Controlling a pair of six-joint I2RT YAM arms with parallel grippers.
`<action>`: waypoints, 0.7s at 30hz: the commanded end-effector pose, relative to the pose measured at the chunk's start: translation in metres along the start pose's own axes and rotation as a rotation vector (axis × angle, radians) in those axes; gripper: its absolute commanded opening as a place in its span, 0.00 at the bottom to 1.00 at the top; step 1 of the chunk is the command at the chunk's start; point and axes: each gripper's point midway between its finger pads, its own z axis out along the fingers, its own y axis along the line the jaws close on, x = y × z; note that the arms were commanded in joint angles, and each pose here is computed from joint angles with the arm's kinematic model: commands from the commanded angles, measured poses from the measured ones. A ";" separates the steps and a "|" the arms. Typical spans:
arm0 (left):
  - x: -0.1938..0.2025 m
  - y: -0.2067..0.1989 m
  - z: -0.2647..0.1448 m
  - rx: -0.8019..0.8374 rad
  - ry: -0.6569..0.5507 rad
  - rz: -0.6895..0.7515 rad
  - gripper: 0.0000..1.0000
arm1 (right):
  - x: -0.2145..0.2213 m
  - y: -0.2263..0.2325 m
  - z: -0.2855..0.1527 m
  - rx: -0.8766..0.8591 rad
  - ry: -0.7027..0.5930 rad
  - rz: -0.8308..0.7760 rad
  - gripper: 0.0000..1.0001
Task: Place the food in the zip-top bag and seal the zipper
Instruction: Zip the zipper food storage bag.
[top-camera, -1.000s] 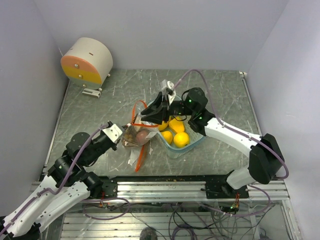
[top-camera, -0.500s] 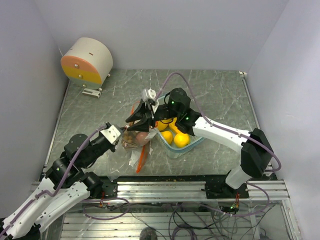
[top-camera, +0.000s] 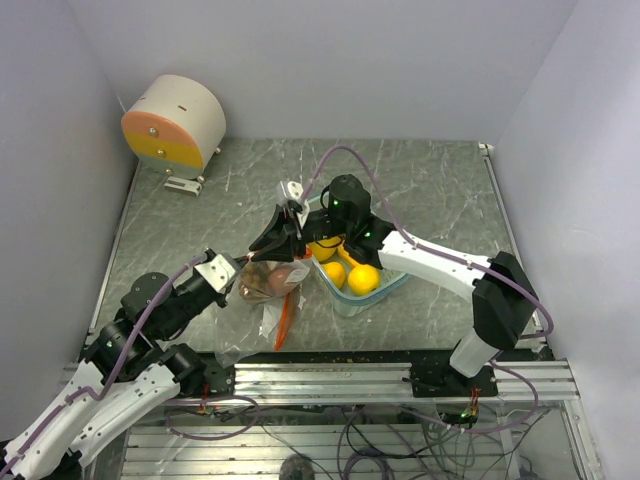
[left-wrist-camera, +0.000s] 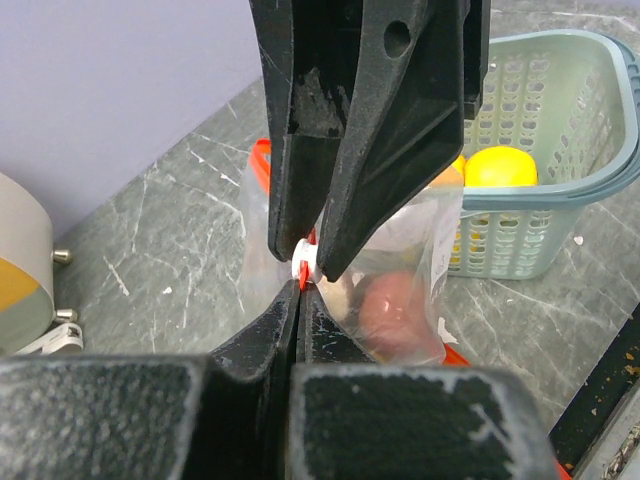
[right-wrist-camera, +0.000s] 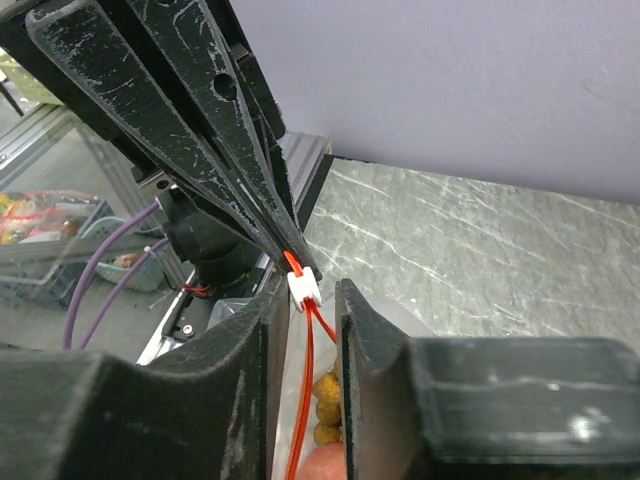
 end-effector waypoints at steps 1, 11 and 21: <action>-0.012 0.003 -0.001 -0.012 -0.039 -0.007 0.07 | 0.000 0.002 0.006 -0.029 0.006 -0.008 0.21; -0.014 0.011 -0.004 -0.057 -0.046 -0.012 0.07 | 0.009 -0.003 -0.001 0.026 0.025 0.021 0.00; -0.015 0.035 -0.027 -0.192 -0.050 -0.034 0.07 | 0.028 -0.036 -0.049 0.195 0.047 0.085 0.00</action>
